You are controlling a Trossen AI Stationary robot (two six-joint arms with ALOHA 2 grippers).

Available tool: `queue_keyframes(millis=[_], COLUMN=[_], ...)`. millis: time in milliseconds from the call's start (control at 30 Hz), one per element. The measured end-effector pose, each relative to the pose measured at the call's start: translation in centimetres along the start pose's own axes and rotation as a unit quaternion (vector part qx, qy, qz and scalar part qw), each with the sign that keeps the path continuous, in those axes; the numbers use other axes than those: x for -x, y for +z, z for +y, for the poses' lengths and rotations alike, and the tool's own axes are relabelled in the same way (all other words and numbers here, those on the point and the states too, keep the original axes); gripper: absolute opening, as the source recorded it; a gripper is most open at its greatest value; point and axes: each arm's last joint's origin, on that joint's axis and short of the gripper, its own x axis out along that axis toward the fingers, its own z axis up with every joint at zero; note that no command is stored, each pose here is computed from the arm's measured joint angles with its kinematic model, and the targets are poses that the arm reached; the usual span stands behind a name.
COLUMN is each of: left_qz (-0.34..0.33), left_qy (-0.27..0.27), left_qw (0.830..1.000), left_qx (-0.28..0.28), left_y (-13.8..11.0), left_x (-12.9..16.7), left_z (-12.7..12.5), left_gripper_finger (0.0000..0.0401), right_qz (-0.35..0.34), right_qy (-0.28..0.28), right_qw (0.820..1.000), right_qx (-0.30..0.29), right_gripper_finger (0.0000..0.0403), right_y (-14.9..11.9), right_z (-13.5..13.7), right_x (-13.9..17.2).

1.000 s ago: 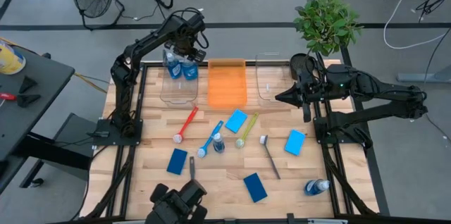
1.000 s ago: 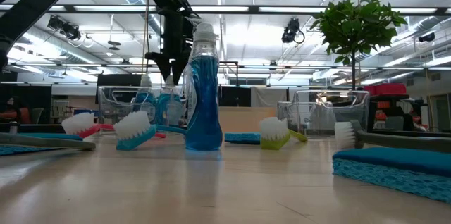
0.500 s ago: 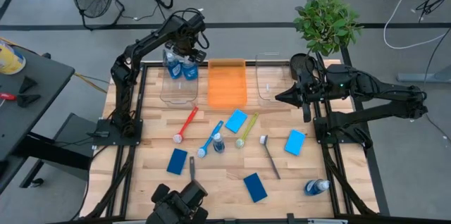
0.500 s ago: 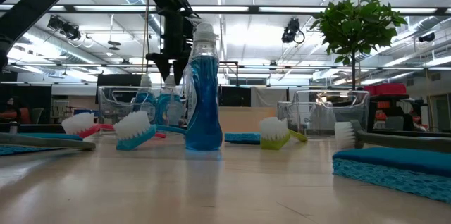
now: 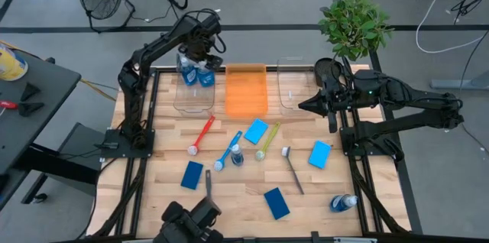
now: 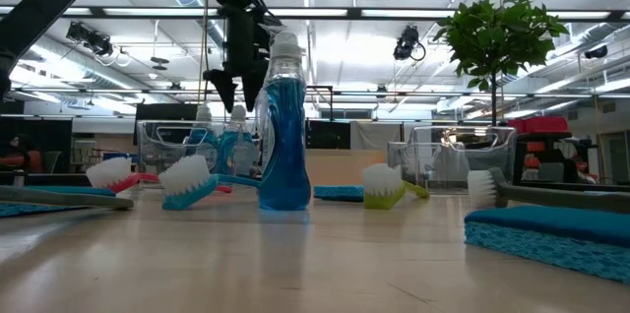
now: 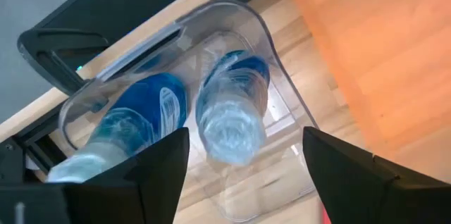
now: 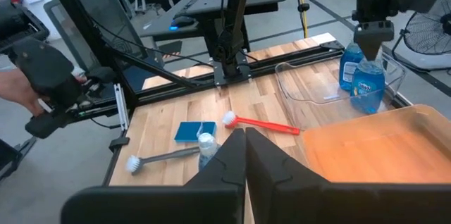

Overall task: Pick & Place Kitchen Sink Supplies
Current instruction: Put the red dish brush into the orange bin

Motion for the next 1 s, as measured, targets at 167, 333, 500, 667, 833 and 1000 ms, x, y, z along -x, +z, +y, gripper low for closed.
queue_keyframes(millis=[167,333,500,667,833,1000], left_qz=[-0.021,-0.046,-0.08,-0.116,-0.152,-0.18], left_qy=[-0.005,-0.014,-0.027,-0.043,-0.062,-0.081], left_qw=[1.0,0.999,0.996,0.99,0.981,0.97], left_qx=[-0.001,-0.012,-0.043,-0.074,-0.108,-0.139], left_y=[-0.5,-1.4,-2.9,-4.5,-6.0,-7.7], left_x=[1.5,3.4,6.1,8.4,10.4,12.2], left_z=[0.0,-0.6,-2.0,-3.5,-5.1,-6.6], left_gripper_finger=[0.0281,0.0282,0.0281,0.0281,0.0281,0.0281], right_qz=[0.0,0.0,0.0,0.0,0.001,0.002], right_qy=[0.0,0.0,0.0,0.0,0.0,0.0], right_qw=[1.0,1.0,1.0,1.0,1.0,1.0], right_qx=[0.0,0.0,0.0,0.0,0.0,0.0], right_gripper_finger=[0.0007,0.0007,0.0007,0.0006,0.0007,0.0006], right_y=[0.0,0.0,0.0,0.0,0.0,0.0], right_z=[0.0,0.0,0.0,0.0,0.0,0.0], right_x=[0.0,0.0,0.0,0.0,0.0,0.0])
